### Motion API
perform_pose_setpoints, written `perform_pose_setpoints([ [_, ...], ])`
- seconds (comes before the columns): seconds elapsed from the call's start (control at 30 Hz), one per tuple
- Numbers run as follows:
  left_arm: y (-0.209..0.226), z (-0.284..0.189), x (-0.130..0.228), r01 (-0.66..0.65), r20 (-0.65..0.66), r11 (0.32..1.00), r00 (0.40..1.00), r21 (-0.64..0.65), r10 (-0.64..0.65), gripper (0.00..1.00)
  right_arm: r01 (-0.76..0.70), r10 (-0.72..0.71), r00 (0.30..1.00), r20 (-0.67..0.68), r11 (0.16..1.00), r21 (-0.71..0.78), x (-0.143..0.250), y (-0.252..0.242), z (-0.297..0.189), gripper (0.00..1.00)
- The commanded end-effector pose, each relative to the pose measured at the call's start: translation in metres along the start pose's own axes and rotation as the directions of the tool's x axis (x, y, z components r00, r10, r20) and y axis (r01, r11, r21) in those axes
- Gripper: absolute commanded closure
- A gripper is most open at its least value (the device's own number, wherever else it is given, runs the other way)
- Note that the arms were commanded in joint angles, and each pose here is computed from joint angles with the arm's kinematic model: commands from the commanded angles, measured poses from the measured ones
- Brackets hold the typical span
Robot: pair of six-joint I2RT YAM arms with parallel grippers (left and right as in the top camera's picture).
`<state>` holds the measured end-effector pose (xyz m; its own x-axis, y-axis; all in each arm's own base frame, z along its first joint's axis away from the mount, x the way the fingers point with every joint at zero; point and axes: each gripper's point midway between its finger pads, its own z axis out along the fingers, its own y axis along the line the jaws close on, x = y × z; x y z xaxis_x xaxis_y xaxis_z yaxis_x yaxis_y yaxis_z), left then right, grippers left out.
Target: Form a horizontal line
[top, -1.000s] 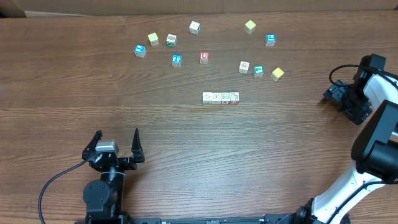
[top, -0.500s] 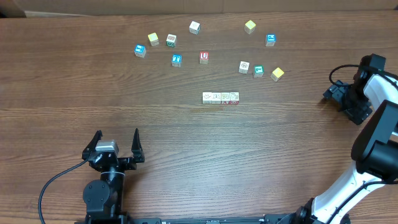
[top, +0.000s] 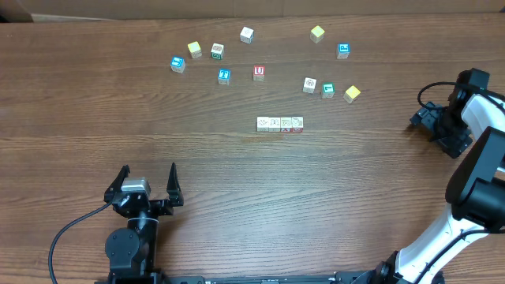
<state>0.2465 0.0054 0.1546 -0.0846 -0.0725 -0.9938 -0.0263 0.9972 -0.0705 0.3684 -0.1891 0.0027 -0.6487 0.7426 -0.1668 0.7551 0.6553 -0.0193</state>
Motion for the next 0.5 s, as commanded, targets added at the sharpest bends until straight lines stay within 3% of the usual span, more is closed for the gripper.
perform_pose_setpoints([
  [0.0,-0.003,-0.001,-0.001,-0.023,0.009,1.0,1.0,0.016,0.023,0.0,-0.005,0.005,1.0,-0.007,0.999,0.032,0.002,-0.008,0.006,0.0],
  [0.23,-0.003,-0.001,-0.001,-0.023,0.009,1.0,1.0,0.016,0.023,0.0,0.018,-0.018,1.0,-0.001,1.0,0.026,0.005,0.001,0.003,0.0],
  [0.47,-0.003,-0.001,-0.001,-0.023,0.009,1.0,1.0,0.016,0.023,0.0,0.127,-0.126,0.991,0.053,0.992,-0.016,0.016,0.047,-0.022,0.0],
])
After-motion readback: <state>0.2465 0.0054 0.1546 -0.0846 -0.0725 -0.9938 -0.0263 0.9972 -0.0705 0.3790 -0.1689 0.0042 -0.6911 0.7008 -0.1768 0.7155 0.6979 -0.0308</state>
